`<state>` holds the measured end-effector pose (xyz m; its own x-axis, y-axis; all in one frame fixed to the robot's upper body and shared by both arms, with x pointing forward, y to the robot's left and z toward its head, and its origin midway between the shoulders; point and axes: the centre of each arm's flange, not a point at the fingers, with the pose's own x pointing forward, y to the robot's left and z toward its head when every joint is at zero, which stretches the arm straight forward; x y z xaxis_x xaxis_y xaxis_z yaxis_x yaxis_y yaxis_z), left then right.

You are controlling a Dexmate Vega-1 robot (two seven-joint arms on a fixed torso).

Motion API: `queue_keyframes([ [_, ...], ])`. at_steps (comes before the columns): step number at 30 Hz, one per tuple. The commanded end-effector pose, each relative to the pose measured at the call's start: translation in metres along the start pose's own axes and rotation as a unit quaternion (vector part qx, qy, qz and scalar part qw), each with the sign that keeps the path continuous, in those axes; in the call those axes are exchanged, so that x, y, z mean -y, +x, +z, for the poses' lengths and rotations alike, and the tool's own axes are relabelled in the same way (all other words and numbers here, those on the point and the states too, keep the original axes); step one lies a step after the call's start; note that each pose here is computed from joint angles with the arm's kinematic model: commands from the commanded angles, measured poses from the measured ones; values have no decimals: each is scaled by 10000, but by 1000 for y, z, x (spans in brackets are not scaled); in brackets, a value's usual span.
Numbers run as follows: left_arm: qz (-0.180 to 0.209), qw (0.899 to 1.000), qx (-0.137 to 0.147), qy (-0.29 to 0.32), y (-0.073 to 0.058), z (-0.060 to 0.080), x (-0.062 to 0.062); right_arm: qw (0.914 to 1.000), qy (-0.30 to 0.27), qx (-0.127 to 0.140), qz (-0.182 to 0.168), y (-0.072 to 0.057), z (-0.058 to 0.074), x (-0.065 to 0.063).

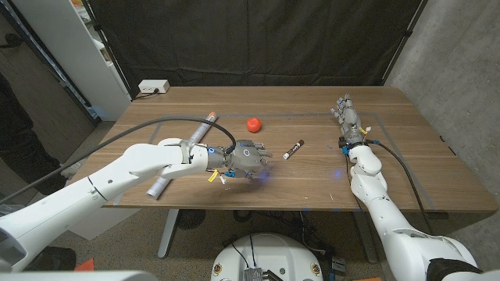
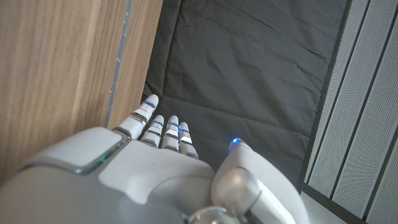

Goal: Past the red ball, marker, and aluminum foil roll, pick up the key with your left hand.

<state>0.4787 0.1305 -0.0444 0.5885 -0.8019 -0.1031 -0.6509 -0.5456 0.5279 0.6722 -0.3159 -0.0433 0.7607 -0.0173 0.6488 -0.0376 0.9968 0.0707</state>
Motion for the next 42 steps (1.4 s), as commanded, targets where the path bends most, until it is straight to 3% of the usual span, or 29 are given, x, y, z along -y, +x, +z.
queue_keyframes([
  [1, 304, 9990, -321, 60, -10, 1, -9, 9996, -263, 74, 94, -3, 14, -2],
  [26, 1070, 9890, -992, -253, -31, -2, -22, 9961, -821, 181, 264, -9, 36, -5],
  [35, 1322, 9826, -1239, -395, -37, -10, -26, 9952, -926, 198, 266, -10, 41, -4],
  [42, 1393, 9808, -1249, -557, -38, -16, -27, 9948, -951, 216, 283, -11, 43, -4],
])
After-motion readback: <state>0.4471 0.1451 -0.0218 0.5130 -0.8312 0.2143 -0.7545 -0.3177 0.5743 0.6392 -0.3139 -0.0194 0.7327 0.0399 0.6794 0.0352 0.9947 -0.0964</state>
